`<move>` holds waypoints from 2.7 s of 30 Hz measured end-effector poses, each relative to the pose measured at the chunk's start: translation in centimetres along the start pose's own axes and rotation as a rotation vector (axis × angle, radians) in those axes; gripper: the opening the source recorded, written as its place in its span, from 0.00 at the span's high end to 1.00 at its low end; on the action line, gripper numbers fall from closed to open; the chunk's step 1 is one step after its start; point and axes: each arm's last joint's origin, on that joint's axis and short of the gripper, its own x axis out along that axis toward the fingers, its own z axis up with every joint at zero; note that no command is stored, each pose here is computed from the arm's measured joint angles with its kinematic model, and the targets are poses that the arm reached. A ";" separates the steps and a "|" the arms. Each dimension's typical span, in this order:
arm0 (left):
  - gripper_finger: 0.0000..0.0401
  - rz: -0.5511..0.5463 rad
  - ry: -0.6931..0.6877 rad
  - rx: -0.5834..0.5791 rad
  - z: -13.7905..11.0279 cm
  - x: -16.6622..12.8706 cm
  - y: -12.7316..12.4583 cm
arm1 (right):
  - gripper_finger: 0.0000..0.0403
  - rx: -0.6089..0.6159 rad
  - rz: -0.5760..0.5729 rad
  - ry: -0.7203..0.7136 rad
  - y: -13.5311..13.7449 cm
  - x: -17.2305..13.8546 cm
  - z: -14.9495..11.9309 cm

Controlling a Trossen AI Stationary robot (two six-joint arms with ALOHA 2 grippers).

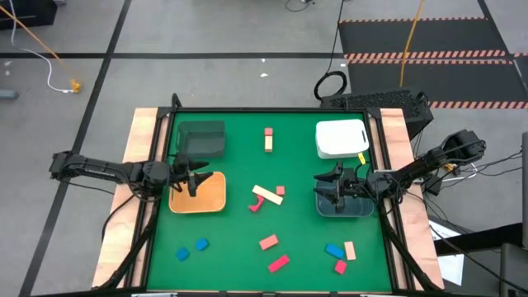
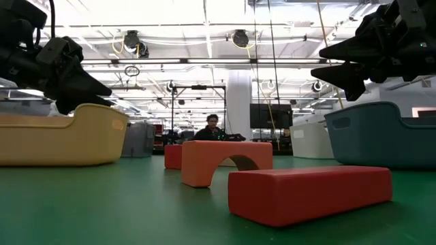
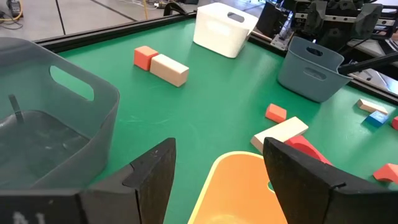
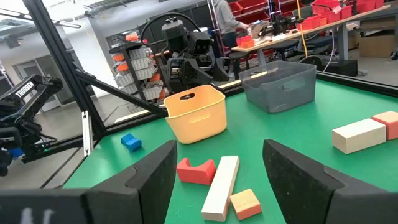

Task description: Sort & place blocks by color

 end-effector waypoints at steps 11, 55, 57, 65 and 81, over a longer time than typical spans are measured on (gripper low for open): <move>0.40 0.005 -0.003 -0.036 0.0 0.0 0.0 | 0.43 0.000 0.000 0.000 0.0 0.0 0.0; 0.40 -0.110 0.313 -0.169 9.2 0.8 -6.7 | 0.43 0.000 0.000 0.000 0.0 0.0 0.0; 0.40 -0.110 0.353 -0.196 9.5 1.4 -7.8 | 0.43 0.000 0.000 0.000 0.0 0.0 0.0; 0.40 -0.218 0.549 -0.376 8.5 2.9 -12.8 | 0.43 0.000 0.000 0.000 0.0 0.0 0.0; 0.40 -0.135 0.837 -0.799 2.9 1.6 -18.6 | 0.43 0.000 0.000 0.000 0.0 0.0 0.0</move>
